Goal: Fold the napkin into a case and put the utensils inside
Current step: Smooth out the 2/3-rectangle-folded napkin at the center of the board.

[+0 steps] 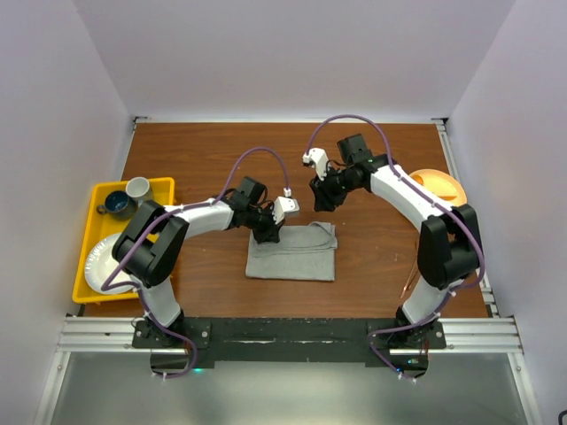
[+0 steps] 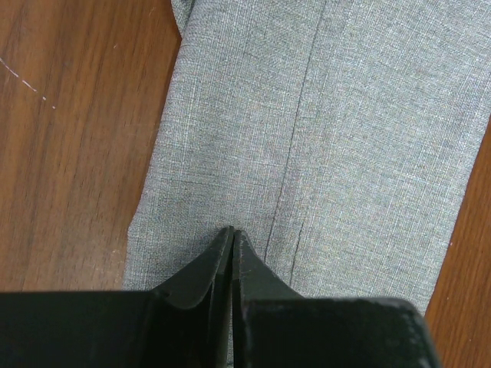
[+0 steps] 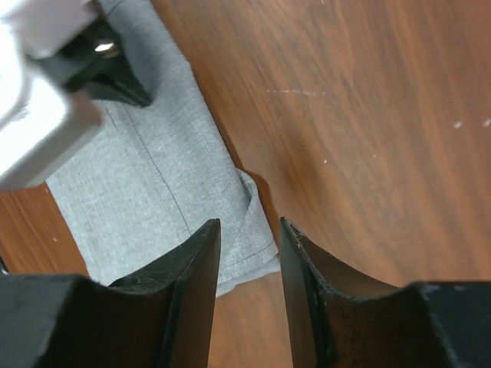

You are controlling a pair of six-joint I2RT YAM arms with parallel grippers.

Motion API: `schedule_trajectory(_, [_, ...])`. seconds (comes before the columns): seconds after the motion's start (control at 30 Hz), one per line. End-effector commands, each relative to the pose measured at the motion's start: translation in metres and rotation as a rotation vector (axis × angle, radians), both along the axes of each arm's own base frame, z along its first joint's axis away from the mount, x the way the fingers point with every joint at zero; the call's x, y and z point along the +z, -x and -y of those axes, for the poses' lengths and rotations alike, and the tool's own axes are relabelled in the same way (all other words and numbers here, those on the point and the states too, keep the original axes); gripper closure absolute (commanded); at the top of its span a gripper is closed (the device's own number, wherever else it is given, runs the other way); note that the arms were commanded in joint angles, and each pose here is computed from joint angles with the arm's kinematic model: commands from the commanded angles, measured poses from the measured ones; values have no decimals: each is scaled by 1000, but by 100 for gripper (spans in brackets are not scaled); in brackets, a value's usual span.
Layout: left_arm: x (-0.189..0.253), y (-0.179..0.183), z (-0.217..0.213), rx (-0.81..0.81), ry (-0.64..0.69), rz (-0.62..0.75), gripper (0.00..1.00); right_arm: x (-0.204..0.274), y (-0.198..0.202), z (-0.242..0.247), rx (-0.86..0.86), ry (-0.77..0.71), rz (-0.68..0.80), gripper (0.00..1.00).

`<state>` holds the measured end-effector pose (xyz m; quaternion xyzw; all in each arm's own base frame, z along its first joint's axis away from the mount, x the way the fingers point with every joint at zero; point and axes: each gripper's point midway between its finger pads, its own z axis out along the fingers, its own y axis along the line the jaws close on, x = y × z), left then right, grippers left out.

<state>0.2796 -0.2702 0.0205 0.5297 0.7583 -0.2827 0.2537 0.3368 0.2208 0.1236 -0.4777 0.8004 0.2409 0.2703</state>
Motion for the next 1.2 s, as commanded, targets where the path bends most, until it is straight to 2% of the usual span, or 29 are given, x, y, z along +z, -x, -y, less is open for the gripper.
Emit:
schedule_trajectory(0.0, [-12,1,-11,3,-54,-3,93,-8,-7,-1,-183,-13,-105,61])
schedule_trajectory(0.33, [-12,1,-10,16,-53,-7,93,-54,8,17,-182,94,-161,59])
schedule_trajectory(0.63, [-15,2,-10,27,-54,-25,93,-63,25,26,-169,127,-191,69])
schedule_trajectory(0.8, [-16,1,-11,32,-57,-29,93,-66,33,29,-163,135,-216,78])
schedule_trajectory(1.07, [-17,3,-9,55,-48,-58,93,-93,46,36,-186,177,-282,80])
schedule_trajectory(1.17, [-6,2,-6,75,-12,-57,88,-105,45,38,-204,194,-304,81])
